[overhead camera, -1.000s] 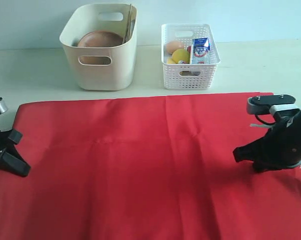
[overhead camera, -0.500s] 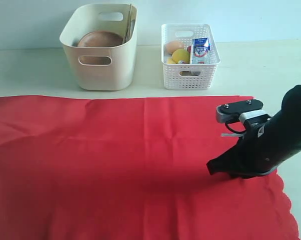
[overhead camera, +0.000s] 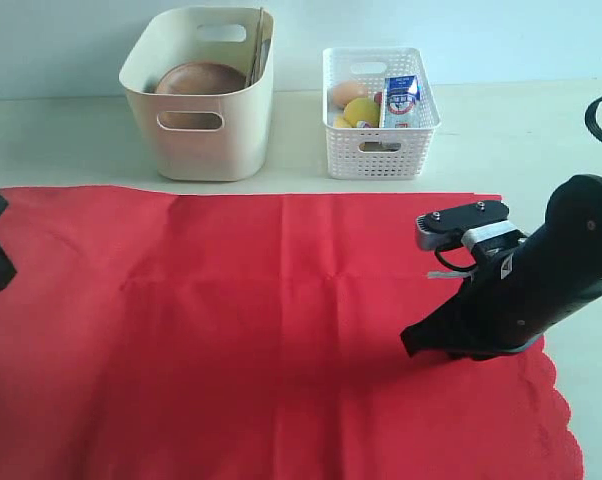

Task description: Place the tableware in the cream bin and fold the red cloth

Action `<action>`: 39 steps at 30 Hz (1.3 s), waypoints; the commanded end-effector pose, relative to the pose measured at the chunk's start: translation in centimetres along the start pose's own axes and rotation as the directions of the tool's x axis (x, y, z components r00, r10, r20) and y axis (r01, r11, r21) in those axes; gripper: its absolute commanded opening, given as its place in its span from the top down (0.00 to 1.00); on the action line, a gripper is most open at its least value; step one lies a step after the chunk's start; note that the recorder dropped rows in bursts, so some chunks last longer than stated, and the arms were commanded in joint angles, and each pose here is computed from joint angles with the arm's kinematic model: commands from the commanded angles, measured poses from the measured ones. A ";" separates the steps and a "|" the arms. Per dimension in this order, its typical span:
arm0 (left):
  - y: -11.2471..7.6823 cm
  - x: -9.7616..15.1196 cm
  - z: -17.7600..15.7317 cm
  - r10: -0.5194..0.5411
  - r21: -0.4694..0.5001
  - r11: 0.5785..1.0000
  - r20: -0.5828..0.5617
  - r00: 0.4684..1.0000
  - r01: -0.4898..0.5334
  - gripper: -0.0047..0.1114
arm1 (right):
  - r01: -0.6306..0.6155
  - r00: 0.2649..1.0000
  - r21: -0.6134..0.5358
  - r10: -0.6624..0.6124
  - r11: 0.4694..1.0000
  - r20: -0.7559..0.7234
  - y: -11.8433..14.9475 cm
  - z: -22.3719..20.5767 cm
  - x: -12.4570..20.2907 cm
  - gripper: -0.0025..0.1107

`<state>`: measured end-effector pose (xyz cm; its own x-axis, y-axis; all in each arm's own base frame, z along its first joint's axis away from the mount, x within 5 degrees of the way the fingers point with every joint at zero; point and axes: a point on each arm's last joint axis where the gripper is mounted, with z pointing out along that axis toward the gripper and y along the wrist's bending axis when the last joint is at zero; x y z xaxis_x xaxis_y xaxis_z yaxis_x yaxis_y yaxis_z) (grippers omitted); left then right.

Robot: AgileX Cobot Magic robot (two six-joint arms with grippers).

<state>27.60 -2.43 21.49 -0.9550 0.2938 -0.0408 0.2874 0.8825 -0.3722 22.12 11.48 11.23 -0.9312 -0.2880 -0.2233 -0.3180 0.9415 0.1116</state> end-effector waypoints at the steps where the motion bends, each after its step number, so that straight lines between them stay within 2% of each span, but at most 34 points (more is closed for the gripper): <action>1: -3.2 -1.0 -0.4 0.055 0.049 0.997 0.006 0.998 -0.055 0.95 | 0.005 1.000 -0.001 -0.005 1.000 -0.024 0.1 0.2 0.1 0.98; 8: -8.4 -3.1 -1.2 0.141 0.142 0.978 0.089 0.986 -0.153 0.95 | -0.012 1.000 -0.007 0.012 1.000 -0.024 0.2 0.2 0.1 0.98; 16: -12.8 -4.5 -0.9 0.214 0.162 0.960 0.090 0.973 -0.227 0.95 | -0.014 1.000 -0.007 0.014 1.000 -0.016 0.2 0.2 0.0 0.98; 21: -15.6 -5.5 -0.3 0.254 0.219 0.938 0.096 0.963 -0.269 0.95 | -0.014 1.000 -0.007 0.014 1.000 -0.016 0.2 0.2 0.0 0.98; 27: -18.7 -6.9 1.6 0.287 0.283 0.913 0.069 0.955 -0.295 0.95 | -0.014 1.000 -0.007 0.014 1.000 -0.014 0.2 0.2 0.0 0.98; 39: -22.9 -9.9 6.7 0.296 0.351 0.895 -0.009 0.955 -0.274 0.95 | -0.016 1.000 -0.009 0.016 1.000 -0.026 0.2 0.2 0.1 0.98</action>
<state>30.01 -26.59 24.24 -0.8193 0.5541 -0.1474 0.5144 0.5967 -0.6159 22.10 11.53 11.23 -0.9365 -0.2727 -0.2205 -0.3036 0.9451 0.1206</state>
